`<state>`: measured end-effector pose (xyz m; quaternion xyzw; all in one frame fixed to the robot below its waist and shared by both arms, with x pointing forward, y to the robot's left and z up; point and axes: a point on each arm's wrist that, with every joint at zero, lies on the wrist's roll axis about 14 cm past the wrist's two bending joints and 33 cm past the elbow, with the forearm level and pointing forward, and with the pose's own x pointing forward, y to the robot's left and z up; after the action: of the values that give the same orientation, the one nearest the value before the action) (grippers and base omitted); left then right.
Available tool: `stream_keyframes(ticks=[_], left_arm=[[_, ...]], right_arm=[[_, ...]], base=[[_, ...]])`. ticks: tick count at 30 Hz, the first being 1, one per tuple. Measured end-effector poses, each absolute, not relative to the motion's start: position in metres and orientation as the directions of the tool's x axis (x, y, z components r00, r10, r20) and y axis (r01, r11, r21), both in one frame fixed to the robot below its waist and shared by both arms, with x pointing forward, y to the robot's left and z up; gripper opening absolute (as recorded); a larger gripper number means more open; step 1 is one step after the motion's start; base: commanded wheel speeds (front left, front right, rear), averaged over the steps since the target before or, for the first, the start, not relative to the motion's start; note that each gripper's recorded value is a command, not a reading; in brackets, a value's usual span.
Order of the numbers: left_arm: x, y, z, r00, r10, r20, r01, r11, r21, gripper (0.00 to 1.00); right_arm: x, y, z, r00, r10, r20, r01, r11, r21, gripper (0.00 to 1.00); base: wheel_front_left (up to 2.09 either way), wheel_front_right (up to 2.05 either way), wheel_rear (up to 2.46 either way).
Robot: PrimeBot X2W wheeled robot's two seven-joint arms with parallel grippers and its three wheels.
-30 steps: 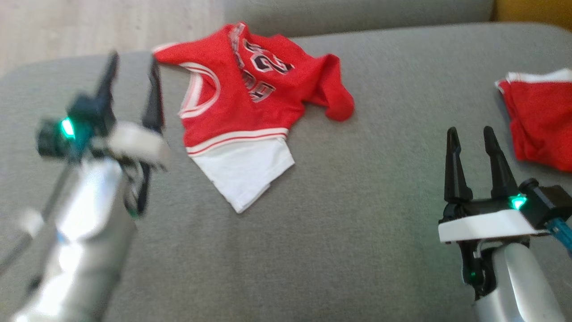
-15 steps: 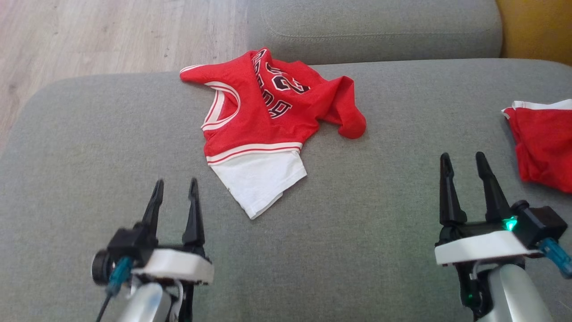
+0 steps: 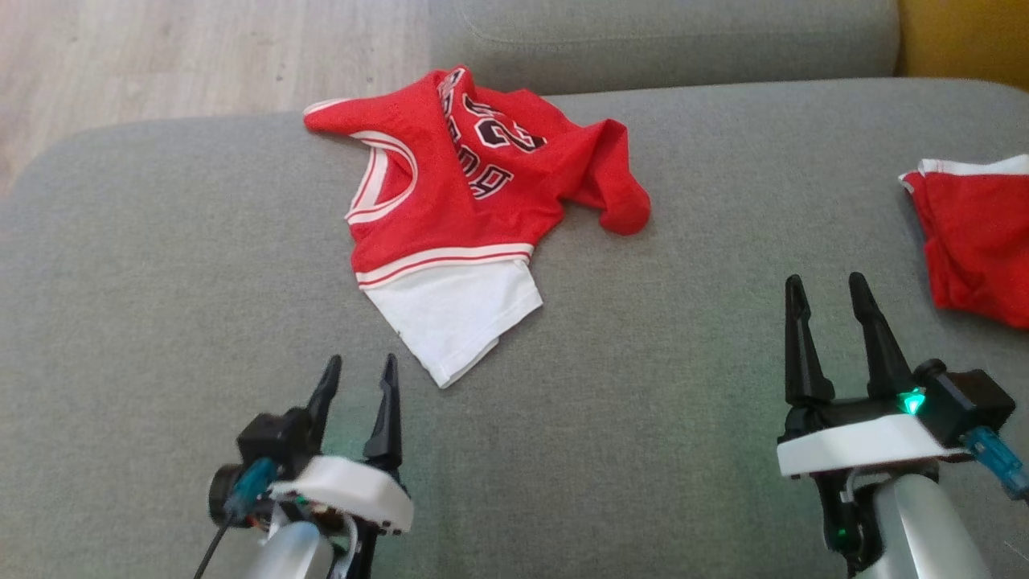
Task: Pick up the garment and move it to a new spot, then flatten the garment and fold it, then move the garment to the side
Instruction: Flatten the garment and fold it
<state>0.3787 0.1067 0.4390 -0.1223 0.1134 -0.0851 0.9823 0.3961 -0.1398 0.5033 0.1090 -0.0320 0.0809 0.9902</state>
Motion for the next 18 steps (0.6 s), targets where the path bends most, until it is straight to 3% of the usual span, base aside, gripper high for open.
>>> stream_keyframes(ticks=[7,18], left_arm=[[0.388,0.083,0.403,0.885,-0.261,-0.386,0.157,0.947,-0.28,1.0],[0.403,0.065,0.369,0.796,-0.299,-0.527,0.189,0.949,-0.254,1.0]], right_arm=[[0.397,-0.148,0.493,0.99,0.131,0.051,-0.139,0.967,0.213,1.0],[0.4,-0.17,0.485,0.997,0.067,0.028,-0.072,0.972,0.223,1.0]], base=[[0.0,0.0,0.0],[0.0,0.0,0.0]])
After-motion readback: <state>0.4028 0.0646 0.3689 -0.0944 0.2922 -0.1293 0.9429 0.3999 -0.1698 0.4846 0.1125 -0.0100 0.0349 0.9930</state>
